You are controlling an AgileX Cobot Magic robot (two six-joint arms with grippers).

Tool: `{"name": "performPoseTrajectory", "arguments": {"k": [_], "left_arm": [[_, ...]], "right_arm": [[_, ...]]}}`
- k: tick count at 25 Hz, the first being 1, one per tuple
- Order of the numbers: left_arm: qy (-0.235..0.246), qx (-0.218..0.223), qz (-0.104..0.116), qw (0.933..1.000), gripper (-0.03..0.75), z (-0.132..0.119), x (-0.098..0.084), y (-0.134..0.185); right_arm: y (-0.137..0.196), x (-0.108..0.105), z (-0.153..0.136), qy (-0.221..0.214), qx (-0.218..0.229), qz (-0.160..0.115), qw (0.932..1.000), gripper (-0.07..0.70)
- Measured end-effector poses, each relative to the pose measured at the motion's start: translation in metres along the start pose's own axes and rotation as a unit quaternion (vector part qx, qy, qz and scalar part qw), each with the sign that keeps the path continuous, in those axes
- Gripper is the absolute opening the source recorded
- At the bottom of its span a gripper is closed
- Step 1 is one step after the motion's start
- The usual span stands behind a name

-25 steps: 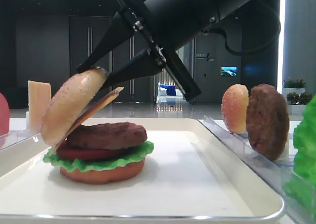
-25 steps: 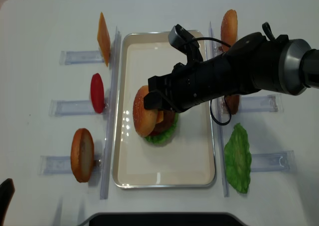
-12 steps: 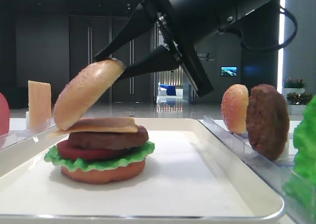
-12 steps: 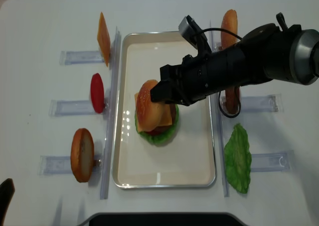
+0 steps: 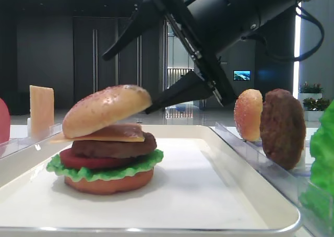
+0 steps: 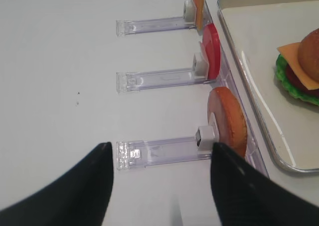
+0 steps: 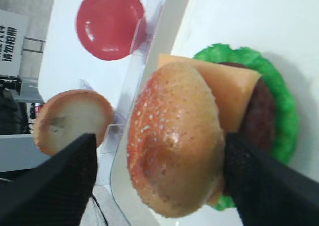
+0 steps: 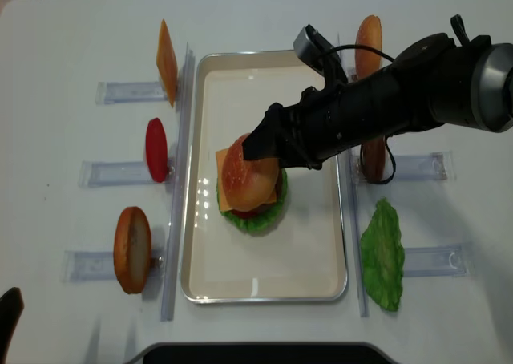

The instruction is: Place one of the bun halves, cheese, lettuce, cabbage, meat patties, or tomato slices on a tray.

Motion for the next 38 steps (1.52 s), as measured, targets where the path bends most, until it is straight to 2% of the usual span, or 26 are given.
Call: {"name": "performPoseTrajectory", "arguments": {"k": [7, 11, 13, 16, 20, 22, 23, 26, 29, 31, 32, 34, 36, 38], "left_arm": [[0.0, 0.0, 0.0, 1.0, 0.471, 0.0, 0.0, 0.0], [0.0, 0.0, 0.0, 1.0, 0.471, 0.0, 0.0, 0.0], [0.0, 0.0, 0.0, 1.0, 0.471, 0.0, 0.0, 0.0], [0.0, 0.0, 0.0, 1.0, 0.471, 0.0, 0.0, 0.0], [0.0, 0.0, 0.0, 1.0, 0.471, 0.0, 0.0, 0.0], [0.0, 0.0, 0.0, 1.0, 0.471, 0.0, 0.0, 0.0], [0.0, 0.0, 0.0, 1.0, 0.471, 0.0, 0.0, 0.0], [0.0, 0.0, 0.0, 1.0, 0.471, 0.0, 0.0, 0.0], [0.0, 0.0, 0.0, 1.0, 0.471, 0.0, 0.0, 0.0], [0.0, 0.0, 0.0, 1.0, 0.471, 0.0, 0.0, 0.0], [0.0, 0.0, 0.0, 1.0, 0.471, 0.0, 0.0, 0.0], [0.0, 0.0, 0.0, 1.0, 0.471, 0.0, 0.0, 0.0], [0.0, 0.0, 0.0, 1.0, 0.471, 0.0, 0.0, 0.0], [0.0, 0.0, 0.0, 1.0, 0.471, 0.0, 0.0, 0.0]], "right_arm": [[-0.016, -0.017, 0.016, 0.055, 0.018, 0.009, 0.9983, 0.505], [-0.041, 0.001, 0.037, 0.084, 0.021, 0.039, 0.9955, 0.505], [-0.055, 0.015, 0.054, 0.103, 0.022, 0.031, 0.9939, 0.505], [-0.07, 0.028, 0.079, 0.16, 0.03, 0.033, 0.9861, 0.503], [-0.081, 0.028, 0.109, 0.263, 0.053, 0.05, 0.9621, 0.486], [-0.084, 0.019, 0.124, 0.317, 0.066, 0.057, 0.9445, 0.483], [-0.086, 0.013, 0.132, 0.339, 0.067, 0.051, 0.9371, 0.482], [-0.085, -0.02, 0.17, 0.409, 0.077, 0.015, 0.9093, 0.482], [-0.077, -0.057, 0.219, 0.46, 0.083, -0.04, 0.8833, 0.48], [-0.067, -0.079, 0.253, 0.481, 0.085, -0.079, 0.8688, 0.478], [-0.061, -0.087, 0.267, 0.489, 0.088, -0.095, 0.8628, 0.477], [-0.052, -0.096, 0.286, 0.496, 0.094, -0.118, 0.8551, 0.476], [-0.047, -0.1, 0.295, 0.498, 0.099, -0.127, 0.8519, 0.476], [-0.047, -0.099, 0.299, 0.5, 0.099, -0.123, 0.8518, 0.476]]}}
Point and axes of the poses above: a point on each arm's last joint axis where the gripper is mounted, z pointing back along that axis away from the gripper, x along the wrist's bending axis when the last joint is at zero, y = z × x, the point moved 3 cm from there along -z, pointing out along that axis toward the gripper, and after that the axes turned 14 degrees about z, right-handed, at the moved point
